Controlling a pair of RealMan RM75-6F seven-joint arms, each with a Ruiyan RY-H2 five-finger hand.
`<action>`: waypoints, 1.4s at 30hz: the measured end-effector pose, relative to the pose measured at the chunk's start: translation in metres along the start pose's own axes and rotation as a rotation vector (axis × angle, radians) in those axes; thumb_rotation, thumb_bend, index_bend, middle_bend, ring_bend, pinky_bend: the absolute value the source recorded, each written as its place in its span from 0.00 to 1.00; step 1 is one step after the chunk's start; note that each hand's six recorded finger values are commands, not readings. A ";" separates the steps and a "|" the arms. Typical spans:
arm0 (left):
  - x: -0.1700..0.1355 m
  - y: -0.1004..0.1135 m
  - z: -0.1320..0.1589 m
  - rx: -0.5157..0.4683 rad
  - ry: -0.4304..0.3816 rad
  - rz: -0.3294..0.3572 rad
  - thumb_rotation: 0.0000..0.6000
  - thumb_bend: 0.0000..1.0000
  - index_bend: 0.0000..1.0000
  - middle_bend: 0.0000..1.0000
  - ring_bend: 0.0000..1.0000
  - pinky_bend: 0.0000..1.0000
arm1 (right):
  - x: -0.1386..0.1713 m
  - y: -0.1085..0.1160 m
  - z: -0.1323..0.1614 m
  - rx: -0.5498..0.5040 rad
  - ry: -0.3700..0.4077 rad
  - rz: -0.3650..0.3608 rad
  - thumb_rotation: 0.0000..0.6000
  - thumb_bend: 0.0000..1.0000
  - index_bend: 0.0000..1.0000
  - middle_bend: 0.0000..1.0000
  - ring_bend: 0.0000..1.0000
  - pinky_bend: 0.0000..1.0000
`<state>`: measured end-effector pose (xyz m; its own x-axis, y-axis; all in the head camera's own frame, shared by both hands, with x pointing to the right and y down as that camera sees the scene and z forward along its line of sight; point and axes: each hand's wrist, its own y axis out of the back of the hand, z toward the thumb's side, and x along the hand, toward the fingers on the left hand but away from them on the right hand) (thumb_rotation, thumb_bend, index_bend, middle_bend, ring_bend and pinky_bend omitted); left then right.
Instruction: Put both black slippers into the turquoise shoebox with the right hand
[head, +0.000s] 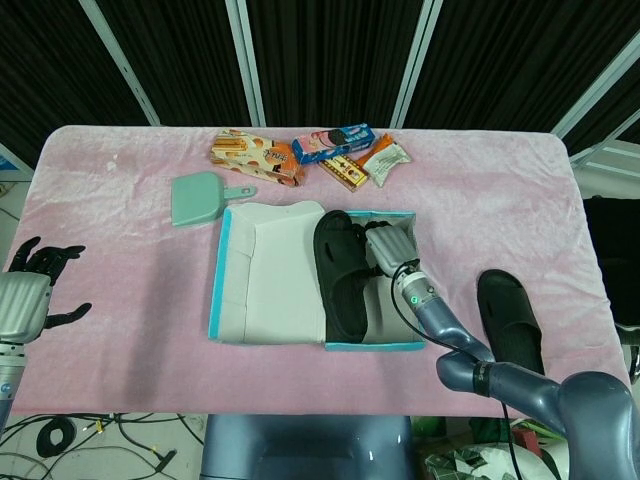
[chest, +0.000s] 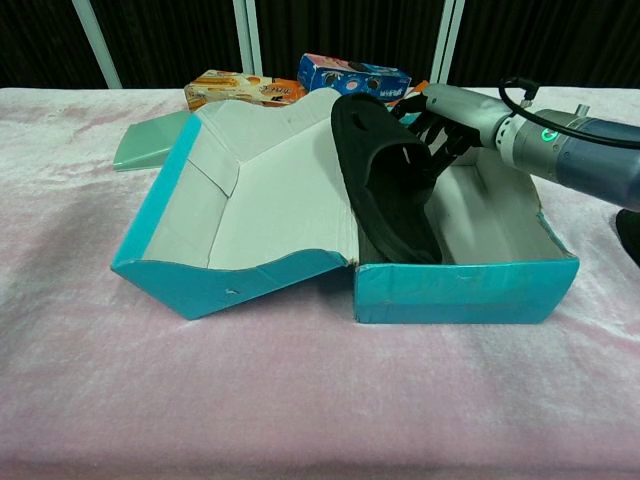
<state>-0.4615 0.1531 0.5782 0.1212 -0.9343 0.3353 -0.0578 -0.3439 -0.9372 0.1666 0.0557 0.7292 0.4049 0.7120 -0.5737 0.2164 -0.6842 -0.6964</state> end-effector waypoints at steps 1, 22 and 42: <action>0.000 0.000 0.000 -0.001 0.001 0.001 1.00 0.00 0.20 0.30 0.22 0.10 | 0.001 -0.001 0.001 0.014 0.005 0.015 1.00 0.12 0.58 0.61 0.28 0.23; -0.001 0.002 0.000 0.000 0.008 0.005 1.00 0.00 0.20 0.30 0.22 0.10 | 0.002 -0.005 0.004 0.177 0.007 0.122 1.00 0.07 0.56 0.56 0.22 0.15; 0.000 0.002 0.004 0.001 -0.009 0.016 1.00 0.00 0.20 0.29 0.22 0.10 | 0.024 0.022 0.002 0.217 -0.102 0.088 1.00 0.00 0.00 0.00 0.00 0.08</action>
<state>-0.4574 0.1525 0.5761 0.1290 -0.9388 0.3193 -0.0593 -0.3287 -0.9426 0.1792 0.0578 0.6989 0.3194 0.6713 -0.6688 -0.0162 -0.7018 -0.7122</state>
